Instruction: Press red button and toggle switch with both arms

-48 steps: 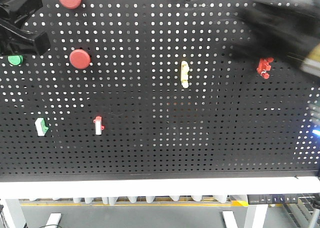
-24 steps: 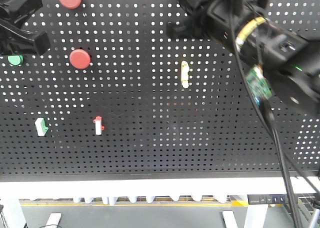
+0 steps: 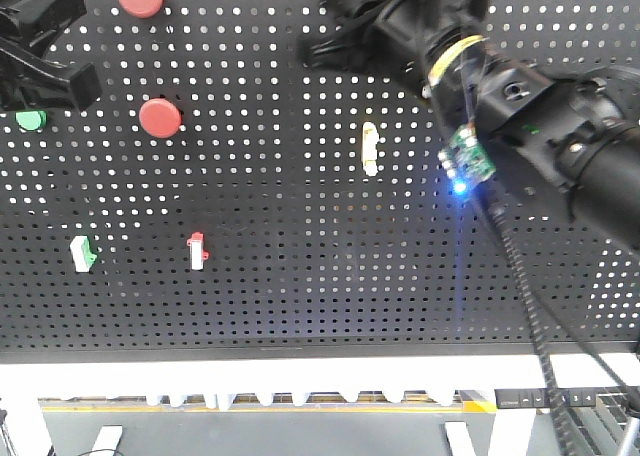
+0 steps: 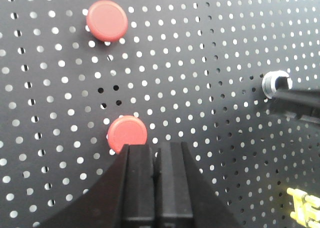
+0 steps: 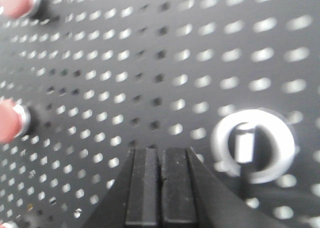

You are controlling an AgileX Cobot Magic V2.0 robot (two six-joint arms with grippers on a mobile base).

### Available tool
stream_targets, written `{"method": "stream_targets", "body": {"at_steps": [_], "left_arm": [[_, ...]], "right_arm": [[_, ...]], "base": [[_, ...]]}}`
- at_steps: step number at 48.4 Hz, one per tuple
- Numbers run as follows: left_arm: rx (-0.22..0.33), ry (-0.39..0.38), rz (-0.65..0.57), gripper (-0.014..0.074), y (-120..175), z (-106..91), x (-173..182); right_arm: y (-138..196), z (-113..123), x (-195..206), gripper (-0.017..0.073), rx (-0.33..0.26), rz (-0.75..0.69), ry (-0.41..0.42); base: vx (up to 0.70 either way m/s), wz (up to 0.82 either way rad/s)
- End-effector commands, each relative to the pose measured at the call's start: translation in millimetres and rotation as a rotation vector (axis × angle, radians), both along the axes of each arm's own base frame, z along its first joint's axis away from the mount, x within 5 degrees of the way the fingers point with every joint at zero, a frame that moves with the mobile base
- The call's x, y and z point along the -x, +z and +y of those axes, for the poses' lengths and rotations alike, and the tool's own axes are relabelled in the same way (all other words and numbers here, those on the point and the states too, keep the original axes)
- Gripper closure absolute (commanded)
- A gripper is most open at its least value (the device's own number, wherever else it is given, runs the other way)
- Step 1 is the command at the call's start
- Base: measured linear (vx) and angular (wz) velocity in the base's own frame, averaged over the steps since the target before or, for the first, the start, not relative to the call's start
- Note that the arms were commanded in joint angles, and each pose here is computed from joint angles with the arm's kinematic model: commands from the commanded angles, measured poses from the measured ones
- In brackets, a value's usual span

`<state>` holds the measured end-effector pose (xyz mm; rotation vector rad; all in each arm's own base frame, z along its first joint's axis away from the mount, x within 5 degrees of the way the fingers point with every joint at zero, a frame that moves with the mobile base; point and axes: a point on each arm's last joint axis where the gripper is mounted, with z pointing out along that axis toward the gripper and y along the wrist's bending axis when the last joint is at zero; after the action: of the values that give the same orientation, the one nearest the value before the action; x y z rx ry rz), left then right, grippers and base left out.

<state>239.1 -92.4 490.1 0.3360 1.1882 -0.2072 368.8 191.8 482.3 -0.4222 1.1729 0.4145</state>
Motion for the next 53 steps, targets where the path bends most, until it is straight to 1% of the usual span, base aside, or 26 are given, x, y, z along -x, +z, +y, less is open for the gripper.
{"method": "stream_targets", "body": {"at_steps": [1,14,26,29,32,39,53], "left_arm": [[0.050,-0.020,-0.115,0.0591,21.0,3.7,14.8],[0.051,-0.020,-0.116,0.0591,21.1,3.7,14.9],[0.049,-0.019,-0.111,0.0591,20.7,3.7,14.6],[0.049,-0.018,-0.110,0.0591,20.6,3.7,14.6],[0.049,-0.018,-0.110,0.0591,20.6,3.7,14.6],[0.048,-0.018,-0.109,0.0591,20.5,3.7,14.5],[0.048,-0.018,-0.109,0.0591,20.5,3.7,14.5]], "right_arm": [[34.3,-13.9,18.5,0.0559,-0.051,-0.112,0.008],[32.9,-15.0,17.1,0.0559,-0.031,-0.104,-0.011],[34.8,-15.9,18.8,0.0559,-0.031,-0.109,-0.014],[36.8,-22.3,17.9,0.0559,-0.030,-0.115,-0.032],[38.6,-29.8,16.3,0.0559,-0.035,-0.118,-0.050],[43.6,-43.9,15.3,0.0559,-0.075,-0.117,-0.069],[46.5,-43.9,18.1,0.0559,-0.080,-0.134,-0.060]], "base": [[0.00,0.00],[0.00,0.00],[0.00,0.00],[0.00,0.00],[0.00,0.00],[0.00,0.00],[0.00,0.00]]}}
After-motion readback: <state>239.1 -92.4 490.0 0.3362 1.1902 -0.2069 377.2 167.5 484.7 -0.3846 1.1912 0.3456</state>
